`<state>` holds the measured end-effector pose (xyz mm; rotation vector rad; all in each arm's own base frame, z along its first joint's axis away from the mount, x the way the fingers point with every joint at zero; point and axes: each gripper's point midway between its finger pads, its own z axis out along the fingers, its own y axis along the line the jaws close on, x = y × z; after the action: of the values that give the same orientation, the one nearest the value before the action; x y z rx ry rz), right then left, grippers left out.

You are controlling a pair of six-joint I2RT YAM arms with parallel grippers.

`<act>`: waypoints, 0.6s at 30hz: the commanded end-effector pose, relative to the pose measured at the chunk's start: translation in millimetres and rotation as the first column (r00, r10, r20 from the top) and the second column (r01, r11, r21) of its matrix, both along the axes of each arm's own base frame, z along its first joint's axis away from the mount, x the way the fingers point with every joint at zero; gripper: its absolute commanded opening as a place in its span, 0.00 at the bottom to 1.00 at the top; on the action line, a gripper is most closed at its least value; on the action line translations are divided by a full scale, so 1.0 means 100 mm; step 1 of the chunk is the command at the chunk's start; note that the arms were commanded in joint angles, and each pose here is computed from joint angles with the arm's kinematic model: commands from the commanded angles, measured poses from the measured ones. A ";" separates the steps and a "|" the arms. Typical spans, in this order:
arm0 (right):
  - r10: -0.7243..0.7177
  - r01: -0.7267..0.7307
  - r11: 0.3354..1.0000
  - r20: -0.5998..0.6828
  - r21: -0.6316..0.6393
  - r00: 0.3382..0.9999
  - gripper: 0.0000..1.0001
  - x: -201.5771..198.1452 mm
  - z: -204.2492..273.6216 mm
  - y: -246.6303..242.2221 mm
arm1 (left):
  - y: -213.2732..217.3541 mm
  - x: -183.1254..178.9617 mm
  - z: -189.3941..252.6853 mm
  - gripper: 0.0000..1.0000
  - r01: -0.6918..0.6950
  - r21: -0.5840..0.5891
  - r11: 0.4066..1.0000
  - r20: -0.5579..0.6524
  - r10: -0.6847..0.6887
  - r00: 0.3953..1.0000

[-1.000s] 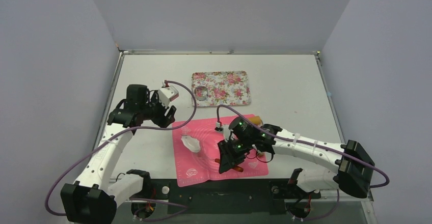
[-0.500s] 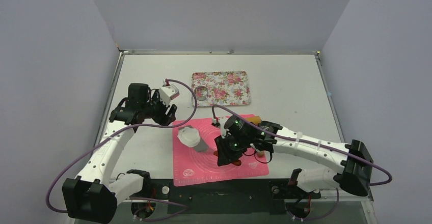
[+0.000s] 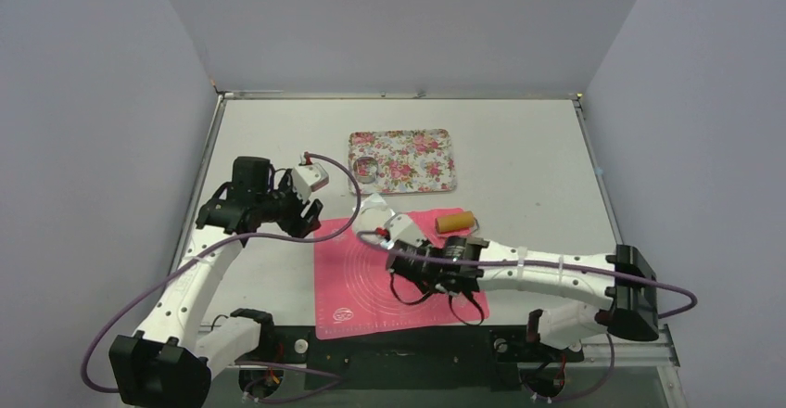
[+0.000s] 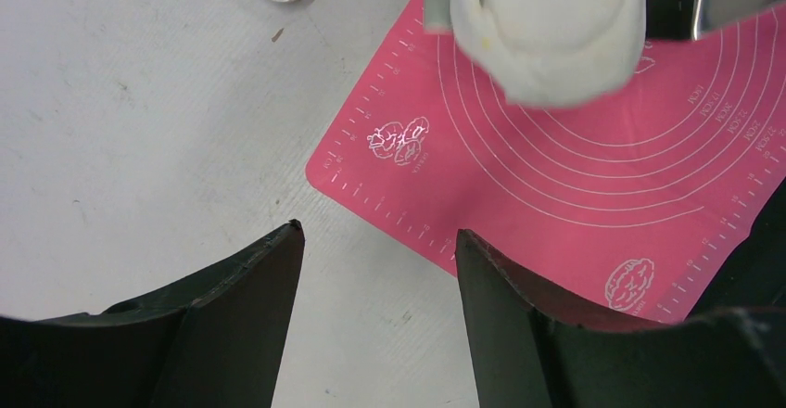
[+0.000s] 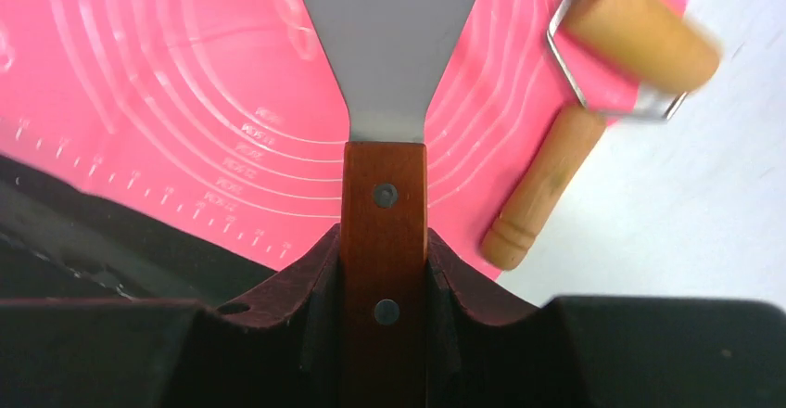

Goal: Roll out the dumpling wrappers from the dough
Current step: Scoop the dumpling wrapper from the work surface.

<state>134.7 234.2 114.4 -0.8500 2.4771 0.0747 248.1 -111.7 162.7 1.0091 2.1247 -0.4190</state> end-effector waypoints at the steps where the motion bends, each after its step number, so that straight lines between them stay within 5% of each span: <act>1: 0.310 -0.292 0.951 0.339 -0.104 0.888 0.00 -0.13 0.83 0.32 | -0.03 -0.02 0.08 0.59 0.024 -0.006 1.000 0.026 -0.024 0.999; 3: 0.510 -0.319 0.816 0.342 -0.482 0.789 0.00 -0.15 0.46 0.48 | -0.01 -0.03 0.10 0.59 0.016 0.000 1.000 0.027 -0.016 0.999; 9: 0.733 -0.220 0.434 0.201 -0.874 0.650 0.00 -0.02 -0.01 0.33 | 0.11 -0.08 0.10 0.59 -0.015 0.049 0.999 0.040 0.013 0.999; 11: 0.741 -0.173 0.405 0.212 -0.898 0.638 0.00 0.03 0.03 0.33 | 0.17 -0.06 0.07 0.59 -0.040 0.073 0.997 0.045 0.036 0.998; 14: 0.722 -0.162 0.450 0.251 -0.878 0.645 0.00 0.04 0.11 0.35 | 0.22 0.01 0.08 0.59 -0.072 0.096 0.993 0.065 0.066 0.996; 18: 0.745 0.000 0.426 0.351 -0.905 0.567 0.00 0.16 0.58 0.27 | 0.20 0.06 0.17 0.59 -0.080 0.077 0.994 0.082 0.074 0.994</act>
<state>132.9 262.0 91.4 -1.6926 1.5334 -1.0685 244.5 -92.3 164.3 0.9967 2.1553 -0.2842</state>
